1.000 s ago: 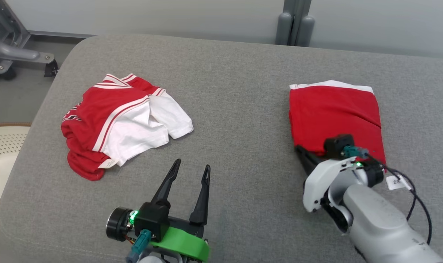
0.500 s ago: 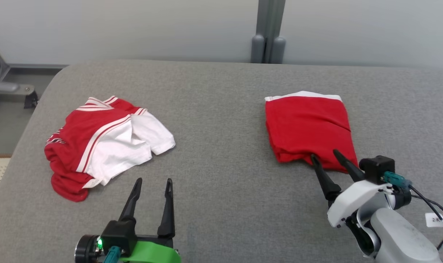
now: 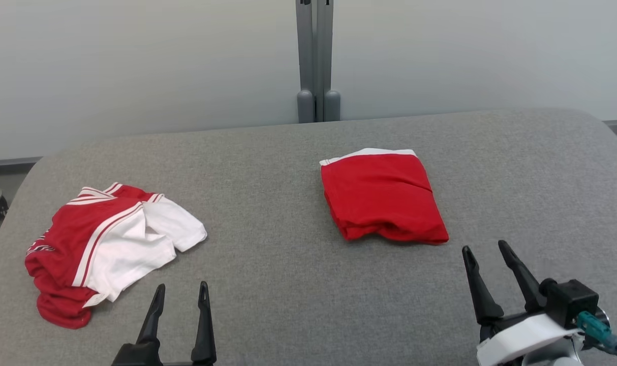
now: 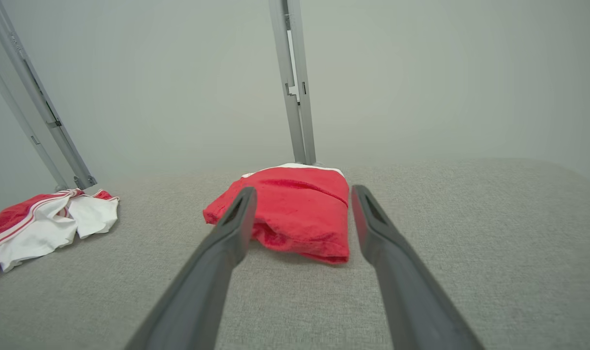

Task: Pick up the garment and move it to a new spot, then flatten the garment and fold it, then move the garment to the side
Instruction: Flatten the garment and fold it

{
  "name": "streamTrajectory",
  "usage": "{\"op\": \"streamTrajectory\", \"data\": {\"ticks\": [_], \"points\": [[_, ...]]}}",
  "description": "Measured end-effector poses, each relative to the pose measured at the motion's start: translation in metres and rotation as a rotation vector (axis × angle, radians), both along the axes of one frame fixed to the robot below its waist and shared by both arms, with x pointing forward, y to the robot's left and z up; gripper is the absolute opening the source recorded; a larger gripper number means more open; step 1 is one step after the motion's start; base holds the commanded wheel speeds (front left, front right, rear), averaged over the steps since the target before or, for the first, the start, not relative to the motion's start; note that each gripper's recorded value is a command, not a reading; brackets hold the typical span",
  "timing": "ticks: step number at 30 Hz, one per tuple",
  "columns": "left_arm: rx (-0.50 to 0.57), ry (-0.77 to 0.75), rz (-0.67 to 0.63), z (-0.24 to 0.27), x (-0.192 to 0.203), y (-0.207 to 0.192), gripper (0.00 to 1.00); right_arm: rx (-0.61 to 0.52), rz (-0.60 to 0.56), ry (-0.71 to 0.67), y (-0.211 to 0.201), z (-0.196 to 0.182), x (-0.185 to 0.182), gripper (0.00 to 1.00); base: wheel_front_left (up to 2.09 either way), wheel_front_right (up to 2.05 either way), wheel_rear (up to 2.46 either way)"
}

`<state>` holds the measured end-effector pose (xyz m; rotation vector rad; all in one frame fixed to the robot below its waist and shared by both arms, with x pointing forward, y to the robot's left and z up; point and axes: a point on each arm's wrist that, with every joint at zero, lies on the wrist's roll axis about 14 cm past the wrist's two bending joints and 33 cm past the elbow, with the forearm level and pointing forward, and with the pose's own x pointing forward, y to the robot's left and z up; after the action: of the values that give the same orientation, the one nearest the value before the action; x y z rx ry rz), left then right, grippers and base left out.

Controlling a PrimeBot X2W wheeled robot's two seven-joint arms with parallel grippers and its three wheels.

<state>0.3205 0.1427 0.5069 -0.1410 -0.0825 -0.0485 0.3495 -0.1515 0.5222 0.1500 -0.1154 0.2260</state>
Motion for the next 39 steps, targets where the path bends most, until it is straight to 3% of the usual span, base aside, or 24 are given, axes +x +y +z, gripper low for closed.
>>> {"op": "streamTrajectory", "data": {"ticks": [7, 39], "points": [[0.008, -0.016, -0.019, 0.004, -0.007, -0.003, 1.0, 0.0, -0.01, 0.042, -0.002, -0.015, -0.018, 1.0, 0.0, 0.0, 0.0], [0.039, -0.013, -0.049, 0.001, -0.011, -0.007, 1.0, 0.004, 0.004, 0.066, 0.004, -0.022, -0.018, 1.0, 0.0, 0.0, 0.0]]}}
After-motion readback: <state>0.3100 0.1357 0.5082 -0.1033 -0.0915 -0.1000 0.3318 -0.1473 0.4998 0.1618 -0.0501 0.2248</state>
